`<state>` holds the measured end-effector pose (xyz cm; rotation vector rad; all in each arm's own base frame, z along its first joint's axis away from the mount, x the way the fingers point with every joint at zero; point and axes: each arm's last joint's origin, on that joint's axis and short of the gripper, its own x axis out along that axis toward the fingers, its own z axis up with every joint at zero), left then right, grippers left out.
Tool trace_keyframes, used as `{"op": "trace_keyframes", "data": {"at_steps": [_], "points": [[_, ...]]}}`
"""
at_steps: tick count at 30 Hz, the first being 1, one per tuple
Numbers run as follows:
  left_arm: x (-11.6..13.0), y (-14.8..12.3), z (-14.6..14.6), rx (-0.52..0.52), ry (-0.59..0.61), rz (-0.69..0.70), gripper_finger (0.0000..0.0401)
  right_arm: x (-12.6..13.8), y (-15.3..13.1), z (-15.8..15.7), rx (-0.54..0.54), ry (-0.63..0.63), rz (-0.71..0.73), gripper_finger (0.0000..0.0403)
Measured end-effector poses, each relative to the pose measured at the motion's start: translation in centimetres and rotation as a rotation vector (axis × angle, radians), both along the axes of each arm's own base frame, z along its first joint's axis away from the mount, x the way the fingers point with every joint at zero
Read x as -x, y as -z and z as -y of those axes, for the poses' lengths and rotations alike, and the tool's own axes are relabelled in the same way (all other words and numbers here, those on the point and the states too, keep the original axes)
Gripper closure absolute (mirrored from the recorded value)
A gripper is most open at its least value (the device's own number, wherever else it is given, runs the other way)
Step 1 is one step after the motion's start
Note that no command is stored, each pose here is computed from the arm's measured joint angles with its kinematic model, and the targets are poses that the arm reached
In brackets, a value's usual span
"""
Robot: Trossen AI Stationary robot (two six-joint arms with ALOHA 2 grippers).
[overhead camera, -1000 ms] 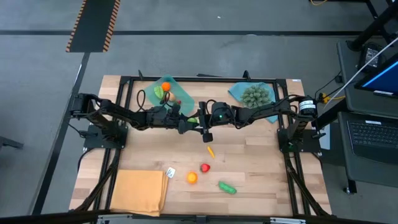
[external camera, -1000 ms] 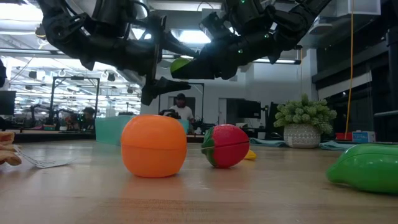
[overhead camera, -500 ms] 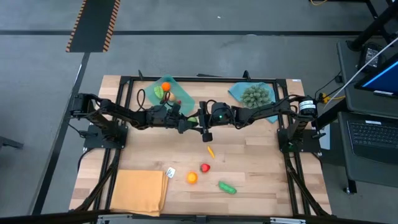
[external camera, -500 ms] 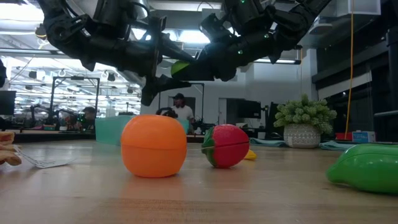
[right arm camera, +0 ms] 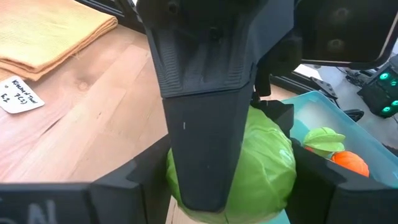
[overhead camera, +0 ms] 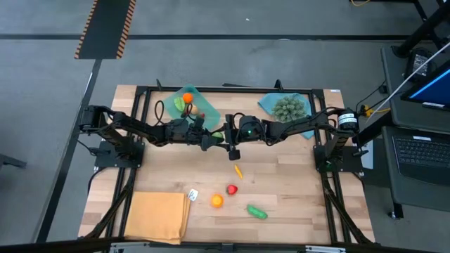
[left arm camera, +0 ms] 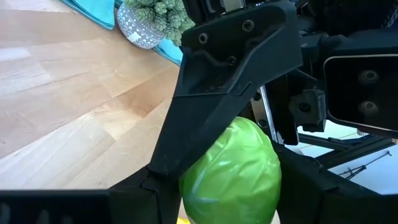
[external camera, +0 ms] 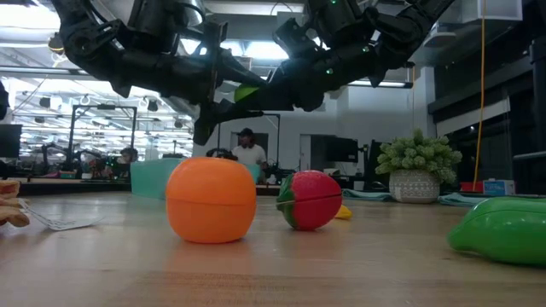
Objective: Pick and placing Produce into tupperware
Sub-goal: Put the green cabbage into the blue bin
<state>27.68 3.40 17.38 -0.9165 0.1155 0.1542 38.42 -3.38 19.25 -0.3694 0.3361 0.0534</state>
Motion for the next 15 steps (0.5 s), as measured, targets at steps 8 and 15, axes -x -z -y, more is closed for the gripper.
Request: {"op": "trace_keyframes", "data": {"at_steps": [8, 15], "points": [[-0.01, -0.04, 0.05, -0.022, 0.017, 0.002, 0.0209, -0.02, -0.06, 0.00, -0.005, 0.000, 0.007, 0.0139], [0.04, -0.03, -0.27, -0.021, 0.040, 0.002, 0.0214, -0.05, -0.15, 0.03, -0.014, 0.006, 0.017, 0.0102]]}}
